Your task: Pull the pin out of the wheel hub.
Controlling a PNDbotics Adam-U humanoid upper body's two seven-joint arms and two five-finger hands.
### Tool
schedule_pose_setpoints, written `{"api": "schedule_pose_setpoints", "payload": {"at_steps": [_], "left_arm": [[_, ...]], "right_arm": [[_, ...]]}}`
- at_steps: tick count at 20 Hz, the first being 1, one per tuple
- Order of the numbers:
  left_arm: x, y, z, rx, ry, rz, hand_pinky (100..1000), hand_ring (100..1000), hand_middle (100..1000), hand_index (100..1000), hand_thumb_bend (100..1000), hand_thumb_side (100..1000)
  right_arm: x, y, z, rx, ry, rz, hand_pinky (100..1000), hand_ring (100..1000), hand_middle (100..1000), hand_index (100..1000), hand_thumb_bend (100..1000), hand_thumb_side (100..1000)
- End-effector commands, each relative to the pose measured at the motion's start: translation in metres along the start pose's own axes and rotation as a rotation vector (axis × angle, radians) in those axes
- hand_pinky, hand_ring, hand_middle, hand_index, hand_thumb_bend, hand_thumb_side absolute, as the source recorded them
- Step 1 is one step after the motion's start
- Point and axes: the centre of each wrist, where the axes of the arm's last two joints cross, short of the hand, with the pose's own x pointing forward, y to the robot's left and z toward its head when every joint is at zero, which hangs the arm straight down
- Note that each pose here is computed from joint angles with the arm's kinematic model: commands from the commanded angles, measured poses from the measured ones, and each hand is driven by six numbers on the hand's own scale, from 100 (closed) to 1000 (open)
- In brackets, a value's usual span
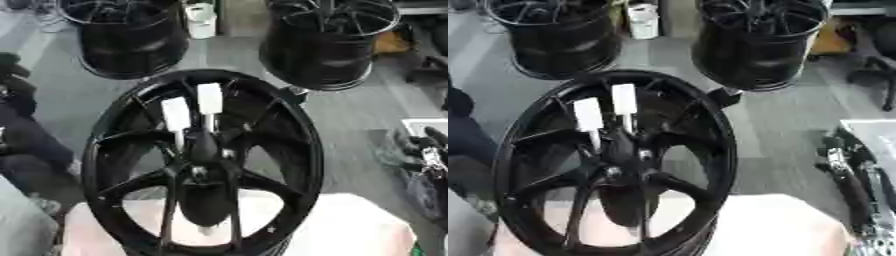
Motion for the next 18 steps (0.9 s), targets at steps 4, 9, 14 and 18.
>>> {"api": "schedule_pose_setpoints", "payload": {"at_steps": [4, 9, 14, 18], "left_arm": [[0.014, 0.023, -0.041, -0.318, 0.022, -0.282, 655, 609, 634, 807, 909, 381], [0.01, 0.008, -0.071, -0.494, 0.005, -0.388, 663, 613, 632, 804, 881, 366], [0.003, -0.012, -0.092, -0.631, 0.004, -0.438, 668, 612, 627, 801, 849, 346], [0.0, -0.026, -0.105, -0.682, 0.001, -0.469, 669, 613, 628, 800, 844, 340]], "right_arm": [[0.004, -0.005, -0.002, 0.025, -0.018, 0.033, 666, 764, 773, 922, 100, 705], [0.003, -0.005, -0.001, 0.034, -0.013, 0.038, 666, 764, 773, 922, 100, 706], [0.002, -0.006, -0.001, 0.035, -0.009, 0.041, 666, 764, 773, 922, 100, 706], [0.002, -0.005, 0.0, 0.039, -0.008, 0.039, 666, 764, 773, 922, 100, 708]]}}
